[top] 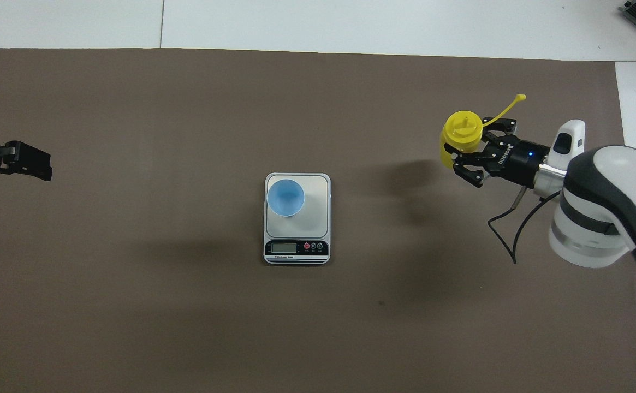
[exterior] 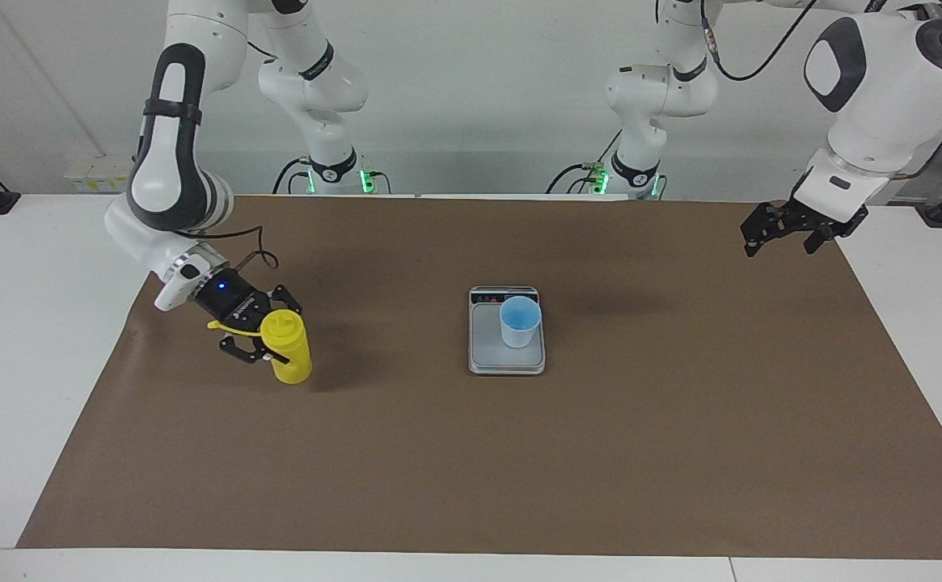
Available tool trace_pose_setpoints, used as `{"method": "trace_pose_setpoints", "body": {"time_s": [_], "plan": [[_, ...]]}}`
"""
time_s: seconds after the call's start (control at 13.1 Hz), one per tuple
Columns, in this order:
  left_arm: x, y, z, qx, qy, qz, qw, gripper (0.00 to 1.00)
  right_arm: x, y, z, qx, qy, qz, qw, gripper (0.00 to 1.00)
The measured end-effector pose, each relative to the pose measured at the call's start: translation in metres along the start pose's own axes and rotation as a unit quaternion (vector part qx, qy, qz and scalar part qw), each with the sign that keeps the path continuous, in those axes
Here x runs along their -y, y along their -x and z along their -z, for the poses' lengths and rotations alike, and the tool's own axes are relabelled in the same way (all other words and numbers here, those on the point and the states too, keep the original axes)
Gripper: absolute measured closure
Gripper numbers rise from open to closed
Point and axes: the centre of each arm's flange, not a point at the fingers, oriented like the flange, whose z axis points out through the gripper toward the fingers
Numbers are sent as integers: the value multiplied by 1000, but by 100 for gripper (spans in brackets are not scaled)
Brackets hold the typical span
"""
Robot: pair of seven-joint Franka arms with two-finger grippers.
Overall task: Pour seasoning into cup on scale with both arms
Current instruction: 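Lift the yellow bottle with the right gripper toward the scale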
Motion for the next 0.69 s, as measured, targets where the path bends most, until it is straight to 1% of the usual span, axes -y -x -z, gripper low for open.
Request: {"method": "trace_pose_setpoints", "body": {"time_s": [0.15, 0.31, 0.69], "plan": [[2, 1, 0, 0, 0, 2, 1000, 0, 32, -25, -29, 25, 21, 13, 999, 57], [2, 1, 0, 0, 0, 2, 1000, 0, 63, -45, -52, 42, 37, 26, 998, 57], [2, 1, 0, 0, 0, 2, 1000, 0, 108, -62, -81, 67, 61, 59, 994, 57]]}}
